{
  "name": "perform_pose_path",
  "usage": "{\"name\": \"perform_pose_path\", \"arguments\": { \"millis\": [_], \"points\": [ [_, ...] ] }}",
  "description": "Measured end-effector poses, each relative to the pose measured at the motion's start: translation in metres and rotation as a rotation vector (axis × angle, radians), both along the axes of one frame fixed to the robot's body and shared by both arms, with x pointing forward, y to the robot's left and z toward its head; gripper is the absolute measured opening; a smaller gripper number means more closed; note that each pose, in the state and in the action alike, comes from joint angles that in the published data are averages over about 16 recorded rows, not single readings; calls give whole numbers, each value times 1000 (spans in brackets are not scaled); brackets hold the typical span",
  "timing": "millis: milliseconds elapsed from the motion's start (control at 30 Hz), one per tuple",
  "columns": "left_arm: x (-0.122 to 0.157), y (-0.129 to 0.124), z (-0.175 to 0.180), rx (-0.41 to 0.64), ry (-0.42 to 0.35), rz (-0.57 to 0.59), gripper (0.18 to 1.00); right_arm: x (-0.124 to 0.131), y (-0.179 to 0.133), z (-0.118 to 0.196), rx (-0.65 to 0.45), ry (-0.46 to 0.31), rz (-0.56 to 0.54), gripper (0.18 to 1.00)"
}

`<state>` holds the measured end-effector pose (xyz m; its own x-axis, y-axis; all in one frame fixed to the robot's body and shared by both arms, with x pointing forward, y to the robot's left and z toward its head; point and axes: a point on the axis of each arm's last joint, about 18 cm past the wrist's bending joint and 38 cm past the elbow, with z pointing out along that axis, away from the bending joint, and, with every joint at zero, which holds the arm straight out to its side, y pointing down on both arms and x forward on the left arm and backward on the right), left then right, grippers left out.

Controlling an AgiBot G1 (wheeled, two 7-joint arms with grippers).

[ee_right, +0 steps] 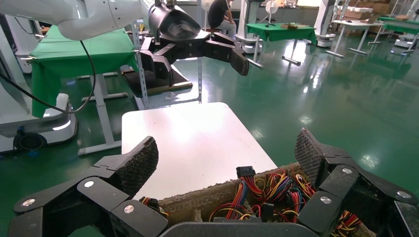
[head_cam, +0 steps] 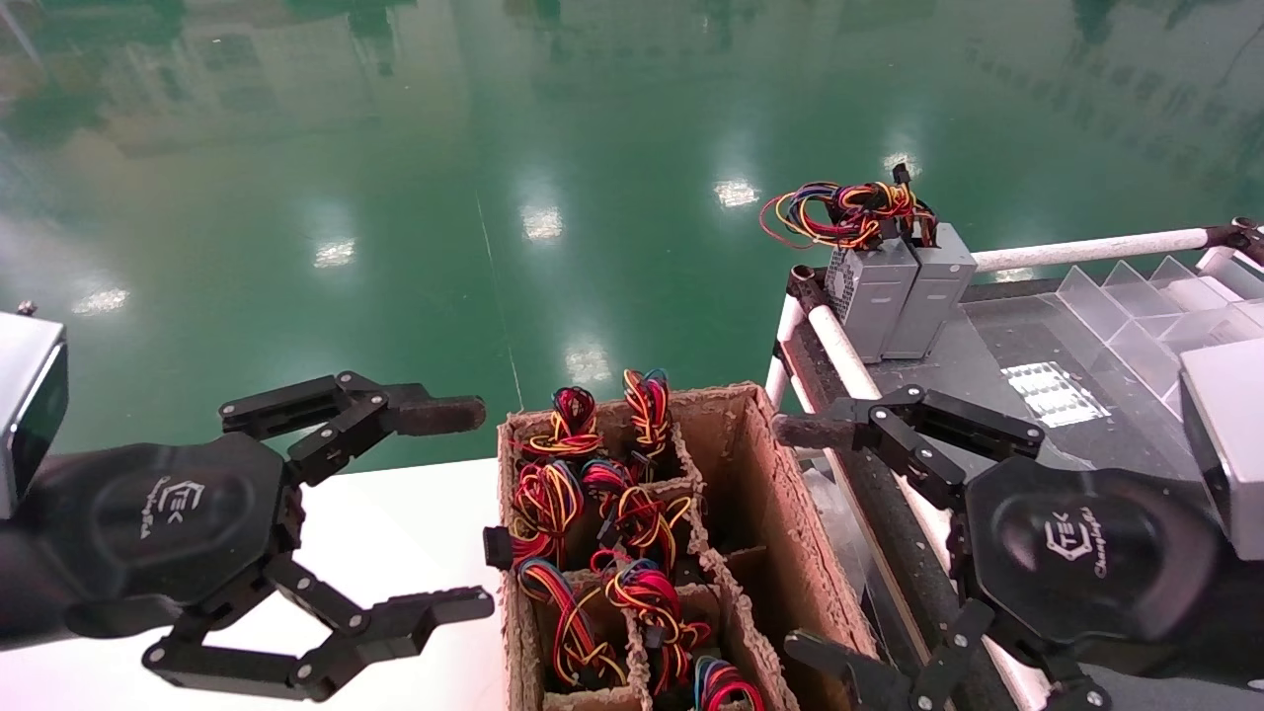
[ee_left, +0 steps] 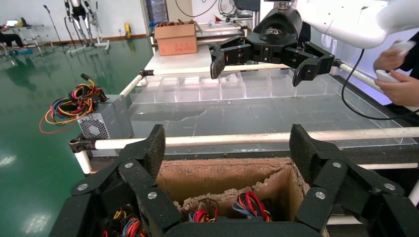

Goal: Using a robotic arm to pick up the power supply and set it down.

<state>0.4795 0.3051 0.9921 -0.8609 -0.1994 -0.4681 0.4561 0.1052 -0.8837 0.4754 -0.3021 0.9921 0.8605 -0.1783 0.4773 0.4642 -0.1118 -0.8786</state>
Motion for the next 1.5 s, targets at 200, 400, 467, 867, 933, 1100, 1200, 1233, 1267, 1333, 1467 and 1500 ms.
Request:
{"name": "perform_pose_path", "arguments": {
  "millis": [200,400,467,867,933,1100,1200,1233,1267,1333,1467,1500],
  "points": [
    [0,0,0,0,0,0,871,0,0,0,0,0,0,1001],
    [0,0,0,0,0,0,781,0,0,0,0,0,0,1001],
    [0,0,0,0,0,0,731,0,0,0,0,0,0,1001],
    [0,0,0,0,0,0,452,0,0,0,0,0,0,1001],
    [0,0,0,0,0,0,403,0,0,0,0,0,0,1001],
    [0,0,0,0,0,0,321,0,0,0,0,0,0,1001],
    [0,0,0,0,0,0,283,0,0,0,0,0,-1,1001],
    [0,0,0,0,0,0,272,0,0,0,0,0,-2,1001],
    [0,0,0,0,0,0,260,1,-1,0,0,0,-5,1001],
    [0,0,0,0,0,0,236,2,-1,0,0,0,-11,1001],
    [0,0,0,0,0,0,217,5,-4,-1,-1,2,-33,1001],
    [0,0,0,0,0,0,213,6,-5,-1,-2,4,-40,1001]
  ]
}}
